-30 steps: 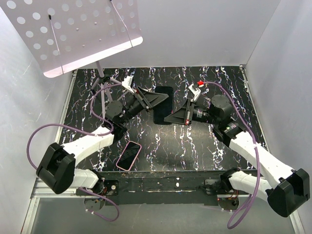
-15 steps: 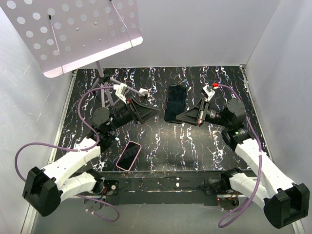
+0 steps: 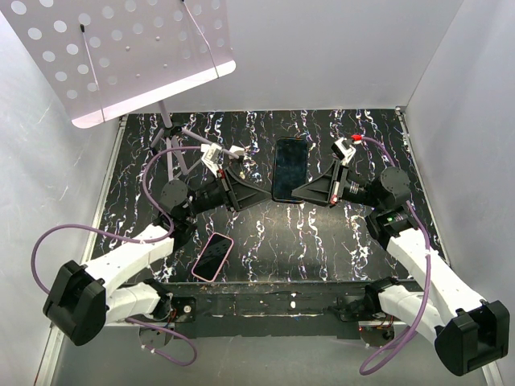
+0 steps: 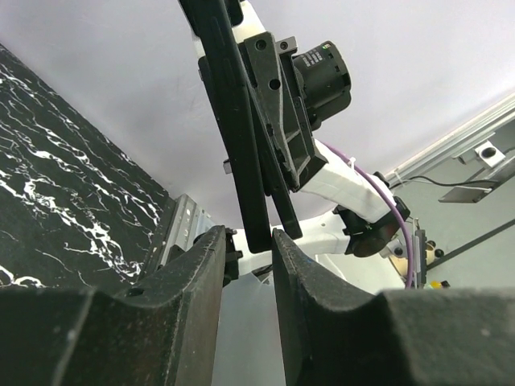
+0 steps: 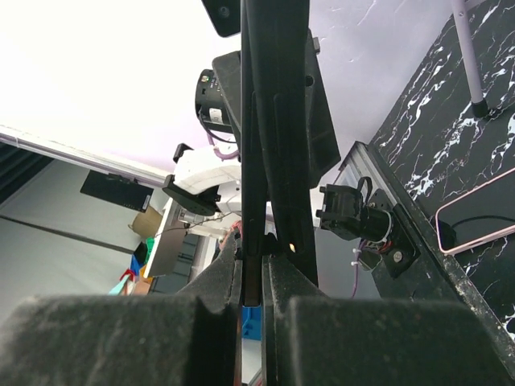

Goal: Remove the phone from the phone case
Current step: Remove the phone case from the phone, then place the phone case at the center of the board.

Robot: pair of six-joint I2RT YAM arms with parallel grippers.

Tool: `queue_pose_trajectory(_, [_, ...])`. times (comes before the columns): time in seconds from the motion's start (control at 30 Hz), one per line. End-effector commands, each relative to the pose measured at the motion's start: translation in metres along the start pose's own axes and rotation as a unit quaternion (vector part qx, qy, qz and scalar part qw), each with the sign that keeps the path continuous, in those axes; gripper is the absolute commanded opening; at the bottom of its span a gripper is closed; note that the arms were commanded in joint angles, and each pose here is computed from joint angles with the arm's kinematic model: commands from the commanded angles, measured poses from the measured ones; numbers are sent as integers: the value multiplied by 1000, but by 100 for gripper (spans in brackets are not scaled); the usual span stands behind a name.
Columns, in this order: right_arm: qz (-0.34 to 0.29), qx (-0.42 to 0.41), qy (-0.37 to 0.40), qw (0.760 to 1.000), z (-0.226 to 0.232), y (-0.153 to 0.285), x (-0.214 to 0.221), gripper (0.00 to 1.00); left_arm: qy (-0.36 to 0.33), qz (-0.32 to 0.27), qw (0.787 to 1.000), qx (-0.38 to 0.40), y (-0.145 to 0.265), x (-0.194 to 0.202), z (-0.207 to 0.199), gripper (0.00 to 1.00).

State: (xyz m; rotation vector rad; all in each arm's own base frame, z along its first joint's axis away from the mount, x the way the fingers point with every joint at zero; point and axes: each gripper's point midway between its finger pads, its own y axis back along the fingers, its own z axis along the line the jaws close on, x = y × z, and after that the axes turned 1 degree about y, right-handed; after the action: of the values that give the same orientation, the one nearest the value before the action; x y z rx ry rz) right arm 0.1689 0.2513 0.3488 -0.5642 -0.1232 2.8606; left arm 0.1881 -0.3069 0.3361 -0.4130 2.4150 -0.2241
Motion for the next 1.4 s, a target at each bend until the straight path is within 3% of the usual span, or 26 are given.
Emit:
queue_pose_trajectory(0.0, [-2, -45, 53, 998, 26, 3, 0, 1, -8, 4, 1000, 29, -4, -1, -15, 31])
queue_pose_trajectory(0.17, [-4, -47, 53, 997, 27, 2, -2, 1, -1, 6, 999, 33, -8, 1, -15, 37])
queue_pose_trajectory(0.33, [1, -55, 52, 997, 30, 3, 0, 1, 1, 1, 1000, 6, -14, -3, -3, 24])
queue_pose_trajectory(0.53, [3, -51, 44, 998, 26, 4, 3, 1, -12, -13, 1000, -21, -28, -18, 9, 25])
queue_pose_trajectory(0.6, [5, -47, 39, 998, 22, 4, 5, 1, -13, -17, 999, -28, -33, -22, 15, 20])
queue_pose_trajectory(0.7, [10, -35, 32, 999, 12, 4, 9, 1, -14, -30, 998, -62, -35, -27, 30, 3])
queue_pose_trajectory(0.77, [18, -19, 27, 999, 3, 3, 14, 1, -32, -40, 993, -104, -33, -33, 44, 0])
queue_pose_trajectory(0.83, [31, 2, 22, 999, -10, 1, 21, 1, -45, -53, 985, -157, -27, -40, 58, 0])
queue_pose_trajectory(0.97, [75, 55, 4, 996, -38, 0, 45, 1, -41, -107, 934, -339, 12, -57, 109, 0])
queue_pose_trajectory(1.03, [96, 82, 2, 992, -50, 3, 59, 1, -46, -132, 911, -388, 29, -63, 123, 0])
queue_pose_trajectory(1.1, [107, 110, 6, 988, -58, 10, 69, 1, -47, -136, 903, -406, 37, -61, 132, 0])
queue_pose_trajectory(1.23, [95, 148, 28, 984, -61, 22, 72, 1, -29, -119, 913, -389, 31, -46, 142, 0])
queue_pose_trajectory(1.37, [-16, 213, 17, 977, -75, 31, 32, 1, 25, -63, 941, -332, 12, -10, 151, 0])
